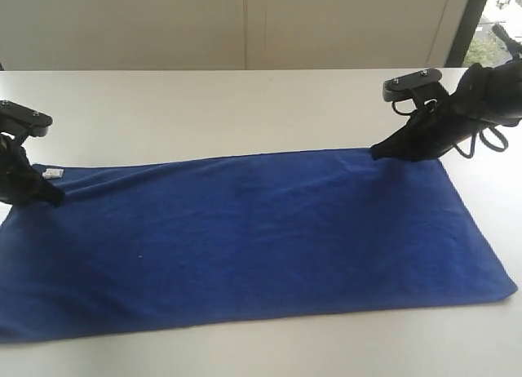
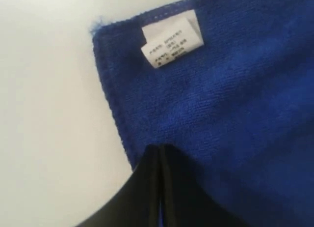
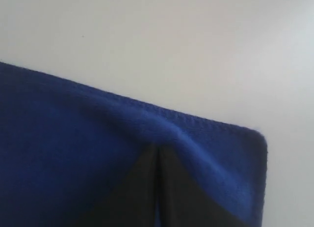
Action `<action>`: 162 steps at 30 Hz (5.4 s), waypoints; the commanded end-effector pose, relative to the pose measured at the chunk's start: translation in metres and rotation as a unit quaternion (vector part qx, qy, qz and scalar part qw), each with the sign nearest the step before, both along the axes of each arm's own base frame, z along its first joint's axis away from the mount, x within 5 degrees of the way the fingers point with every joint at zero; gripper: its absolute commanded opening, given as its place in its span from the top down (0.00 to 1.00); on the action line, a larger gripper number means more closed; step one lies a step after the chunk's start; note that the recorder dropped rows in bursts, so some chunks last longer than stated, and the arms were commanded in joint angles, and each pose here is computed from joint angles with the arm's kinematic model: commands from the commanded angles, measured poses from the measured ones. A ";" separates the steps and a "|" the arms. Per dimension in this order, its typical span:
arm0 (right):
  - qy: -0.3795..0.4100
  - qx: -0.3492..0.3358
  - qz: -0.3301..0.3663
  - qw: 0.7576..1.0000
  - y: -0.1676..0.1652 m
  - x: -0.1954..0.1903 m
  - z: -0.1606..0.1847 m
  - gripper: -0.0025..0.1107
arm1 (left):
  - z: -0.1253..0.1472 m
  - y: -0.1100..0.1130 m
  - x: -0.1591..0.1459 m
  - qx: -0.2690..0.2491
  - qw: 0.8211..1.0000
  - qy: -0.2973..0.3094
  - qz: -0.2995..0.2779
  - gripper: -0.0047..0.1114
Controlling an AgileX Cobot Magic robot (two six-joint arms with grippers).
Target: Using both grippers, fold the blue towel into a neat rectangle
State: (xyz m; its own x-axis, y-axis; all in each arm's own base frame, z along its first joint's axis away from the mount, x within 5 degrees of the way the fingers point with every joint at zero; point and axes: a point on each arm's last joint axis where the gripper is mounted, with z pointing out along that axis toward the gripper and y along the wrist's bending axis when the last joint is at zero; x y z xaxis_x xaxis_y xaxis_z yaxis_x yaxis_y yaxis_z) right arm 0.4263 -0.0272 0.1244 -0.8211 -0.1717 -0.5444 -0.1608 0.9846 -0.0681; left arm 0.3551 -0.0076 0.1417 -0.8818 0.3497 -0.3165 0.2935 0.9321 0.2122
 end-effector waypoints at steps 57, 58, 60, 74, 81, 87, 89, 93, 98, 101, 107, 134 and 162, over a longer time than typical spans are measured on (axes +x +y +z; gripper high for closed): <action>0.164 0.011 -0.079 0.983 -0.048 -0.070 0.087 0.98 | 0.141 -0.017 -0.153 -0.194 0.960 -0.196 0.055 0.96; 0.181 0.014 -0.082 0.980 -0.050 -0.073 0.085 0.98 | 0.141 -0.020 -0.154 -0.195 0.960 -0.193 0.048 0.96; 0.201 0.017 -0.086 0.976 -0.055 -0.079 0.081 0.98 | 0.141 -0.026 -0.156 -0.193 0.963 -0.187 0.027 0.96; 0.166 -0.005 -0.063 0.984 -0.059 -0.079 0.061 0.82 | 0.140 -0.044 -0.161 -0.190 0.966 -0.171 -0.035 0.96; 0.191 -0.002 -0.061 0.980 -0.060 -0.075 0.039 0.65 | 0.140 -0.044 -0.160 -0.191 0.965 -0.175 -0.035 0.96; 0.204 -0.023 -0.050 0.977 -0.063 -0.073 0.026 0.65 | 0.141 -0.044 -0.160 -0.192 0.964 -0.178 -0.034 0.96; 0.196 -0.028 -0.051 0.979 -0.064 -0.071 0.025 0.65 | 0.141 -0.044 -0.159 -0.192 0.964 -0.182 -0.034 0.96; 0.203 -0.025 -0.059 0.977 -0.065 -0.070 0.018 0.65 | 0.141 -0.044 -0.159 -0.194 0.963 -0.183 -0.033 0.96; 0.235 -0.015 -0.069 0.969 -0.065 -0.071 -0.002 0.65 | 0.141 -0.045 -0.159 -0.195 0.963 -0.183 -0.032 0.96; 0.235 -0.014 -0.070 0.969 -0.065 -0.070 -0.005 0.66 | 0.142 -0.045 -0.159 -0.195 0.962 -0.186 -0.032 0.96; 0.240 -0.029 -0.090 0.966 -0.069 -0.072 -0.005 0.92 | 0.142 -0.044 -0.158 -0.196 0.961 -0.193 -0.031 0.96; 0.146 0.080 -0.005 0.986 0.056 -0.053 0.060 0.98 | 0.144 -0.045 -0.157 -0.205 0.958 -0.200 -0.026 0.96; 0.007 0.206 0.222 0.953 0.324 -0.051 0.127 0.98 | 0.146 -0.046 -0.158 -0.205 0.960 -0.187 -0.029 0.96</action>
